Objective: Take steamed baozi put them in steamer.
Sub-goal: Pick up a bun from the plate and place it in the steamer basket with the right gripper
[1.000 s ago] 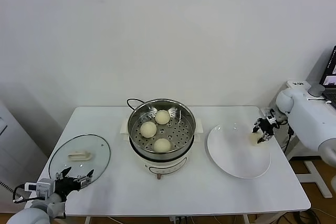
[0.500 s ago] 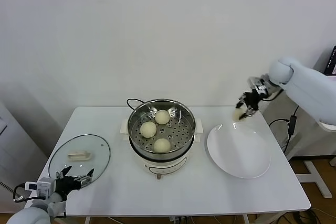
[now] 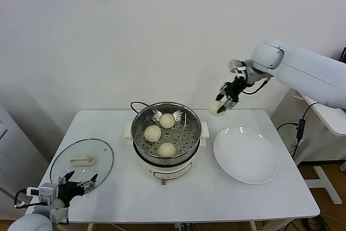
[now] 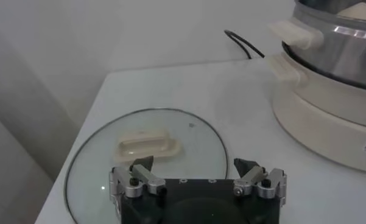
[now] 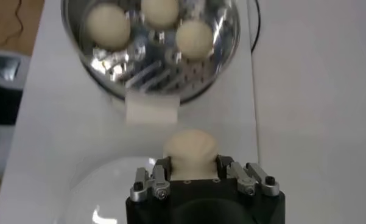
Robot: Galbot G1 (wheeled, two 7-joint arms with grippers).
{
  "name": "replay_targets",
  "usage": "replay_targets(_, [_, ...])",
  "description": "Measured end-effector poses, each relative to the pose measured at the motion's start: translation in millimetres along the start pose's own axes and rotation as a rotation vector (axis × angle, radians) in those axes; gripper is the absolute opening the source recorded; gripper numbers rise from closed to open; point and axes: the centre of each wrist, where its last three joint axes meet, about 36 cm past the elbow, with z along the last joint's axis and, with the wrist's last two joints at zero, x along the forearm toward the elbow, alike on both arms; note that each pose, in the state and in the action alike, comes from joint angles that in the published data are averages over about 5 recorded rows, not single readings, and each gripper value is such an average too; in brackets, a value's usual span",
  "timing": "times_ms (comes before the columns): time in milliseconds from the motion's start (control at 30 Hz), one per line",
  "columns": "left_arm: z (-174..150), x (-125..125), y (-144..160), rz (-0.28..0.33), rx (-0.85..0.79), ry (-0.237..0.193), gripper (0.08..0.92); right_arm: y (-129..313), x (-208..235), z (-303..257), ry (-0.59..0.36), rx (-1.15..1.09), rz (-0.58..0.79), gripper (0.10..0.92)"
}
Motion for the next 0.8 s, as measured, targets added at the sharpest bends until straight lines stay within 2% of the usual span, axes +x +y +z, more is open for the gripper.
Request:
replay_targets(400, [2, 0, 0, -0.002, 0.001, 0.003, 0.823, 12, -41, -56, -0.016, -0.063, -0.026, 0.475])
replay_targets(800, [2, -1, 0, -0.002, 0.005, 0.001, 0.823, 27, -90, -76, 0.01, -0.109, -0.048, 0.475])
